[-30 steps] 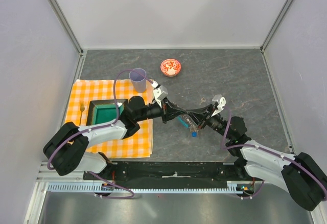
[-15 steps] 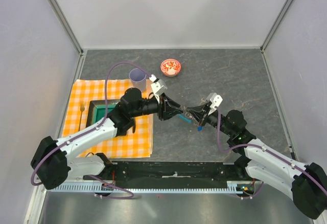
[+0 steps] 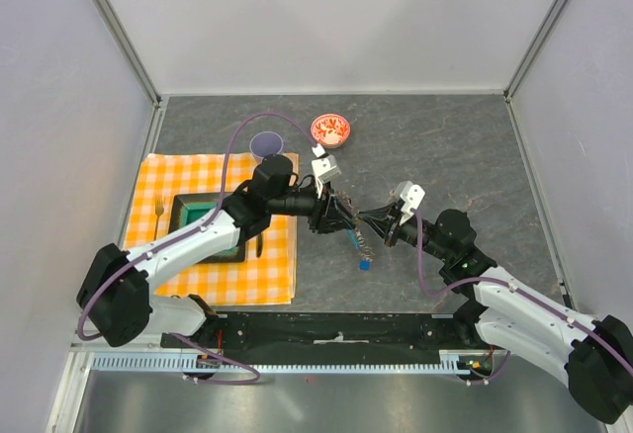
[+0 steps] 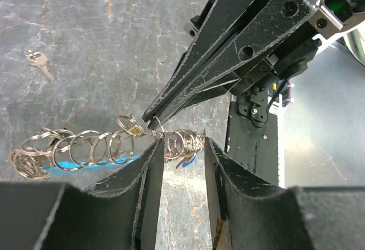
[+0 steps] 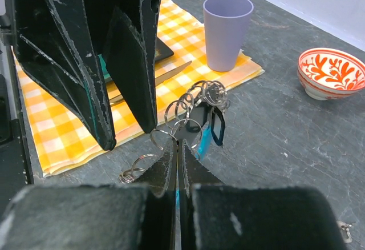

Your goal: Put the keys on the keyring

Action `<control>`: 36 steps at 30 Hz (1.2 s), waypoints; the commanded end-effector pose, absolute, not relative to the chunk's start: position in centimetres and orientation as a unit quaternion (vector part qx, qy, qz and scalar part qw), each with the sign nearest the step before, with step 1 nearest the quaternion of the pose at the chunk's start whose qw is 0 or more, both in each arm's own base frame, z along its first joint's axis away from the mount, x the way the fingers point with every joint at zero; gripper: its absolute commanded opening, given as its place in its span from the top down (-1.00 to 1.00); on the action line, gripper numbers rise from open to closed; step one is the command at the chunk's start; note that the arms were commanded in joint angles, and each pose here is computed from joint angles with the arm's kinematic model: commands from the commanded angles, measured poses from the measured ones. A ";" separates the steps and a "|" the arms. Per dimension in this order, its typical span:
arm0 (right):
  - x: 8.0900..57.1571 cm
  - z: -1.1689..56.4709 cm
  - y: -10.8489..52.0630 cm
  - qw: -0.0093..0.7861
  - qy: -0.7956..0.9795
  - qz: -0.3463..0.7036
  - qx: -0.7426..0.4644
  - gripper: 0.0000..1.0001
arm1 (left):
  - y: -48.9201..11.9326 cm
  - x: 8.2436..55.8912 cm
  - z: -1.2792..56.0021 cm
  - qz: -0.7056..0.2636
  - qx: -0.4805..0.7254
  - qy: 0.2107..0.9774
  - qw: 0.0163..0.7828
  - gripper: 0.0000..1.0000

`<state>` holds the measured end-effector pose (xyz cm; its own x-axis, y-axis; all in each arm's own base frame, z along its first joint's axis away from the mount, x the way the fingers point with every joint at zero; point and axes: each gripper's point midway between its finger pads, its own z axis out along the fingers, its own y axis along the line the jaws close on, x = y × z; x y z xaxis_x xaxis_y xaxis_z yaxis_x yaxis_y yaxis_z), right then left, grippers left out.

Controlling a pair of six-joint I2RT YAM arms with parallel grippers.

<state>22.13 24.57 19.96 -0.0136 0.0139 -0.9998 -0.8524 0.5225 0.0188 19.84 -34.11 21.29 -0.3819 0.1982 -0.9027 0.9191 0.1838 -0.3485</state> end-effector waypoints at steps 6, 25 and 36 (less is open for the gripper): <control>21.5 24.9 25.4 0.655 0.554 0.371 -0.356 1.00 | -34.9 19.4 22.9 -0.508 0.451 0.636 0.366 0.19; 22.0 25.1 25.3 0.659 0.564 0.370 -0.332 1.00 | -33.0 22.2 22.5 -0.394 0.422 0.665 0.474 0.19; 22.4 24.8 25.6 0.659 0.582 0.347 -0.326 1.00 | -34.2 21.6 22.0 -0.338 0.447 0.664 0.495 0.17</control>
